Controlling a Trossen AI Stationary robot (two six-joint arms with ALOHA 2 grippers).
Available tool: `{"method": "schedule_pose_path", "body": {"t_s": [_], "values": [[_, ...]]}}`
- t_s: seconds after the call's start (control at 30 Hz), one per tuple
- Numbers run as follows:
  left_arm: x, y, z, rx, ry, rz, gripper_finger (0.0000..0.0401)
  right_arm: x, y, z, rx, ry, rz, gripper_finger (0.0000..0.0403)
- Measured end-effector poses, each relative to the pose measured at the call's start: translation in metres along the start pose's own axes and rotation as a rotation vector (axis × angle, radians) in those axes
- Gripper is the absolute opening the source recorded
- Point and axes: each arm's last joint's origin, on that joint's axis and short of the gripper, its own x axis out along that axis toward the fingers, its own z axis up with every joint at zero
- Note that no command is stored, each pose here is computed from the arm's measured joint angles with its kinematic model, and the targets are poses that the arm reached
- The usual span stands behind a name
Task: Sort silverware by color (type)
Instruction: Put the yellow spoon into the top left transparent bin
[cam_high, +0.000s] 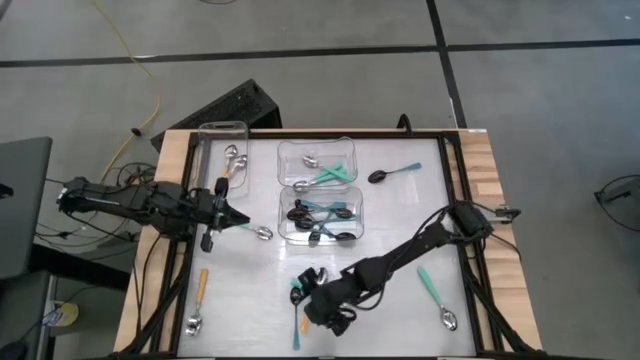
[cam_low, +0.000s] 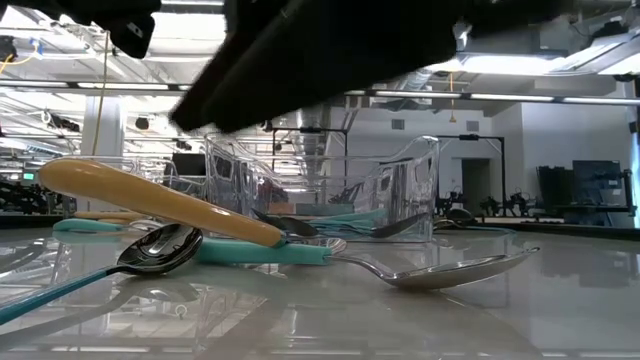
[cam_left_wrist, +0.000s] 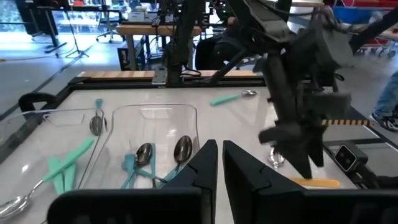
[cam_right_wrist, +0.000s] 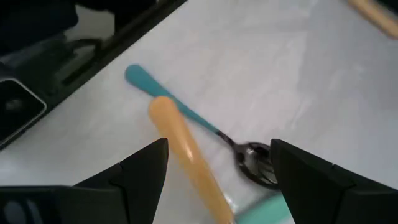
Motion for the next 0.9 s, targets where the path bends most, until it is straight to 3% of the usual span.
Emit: {"method": "schedule_pose_path", "body": {"t_s": [0.23,0.47,0.63,0.9], "values": [[0.000,0.000,0.000,-0.006,0.000,-0.004,0.0010,0.009,0.001,-0.002,-0.087,0.093,0.025,0.0306],[0.000,0.000,0.000,-0.019,0.000,-0.006,0.0010,0.010,-0.004,-0.007,-0.098,0.120,0.011,0.0305],[0.000,0.000,0.000,-0.019,-0.001,-0.006,0.0010,0.024,0.003,-0.022,-0.162,0.189,0.042,0.0300],[0.000,0.000,0.000,-0.010,0.001,-0.006,0.0010,0.034,0.003,-0.023,-0.163,0.170,0.035,0.0289]]}}
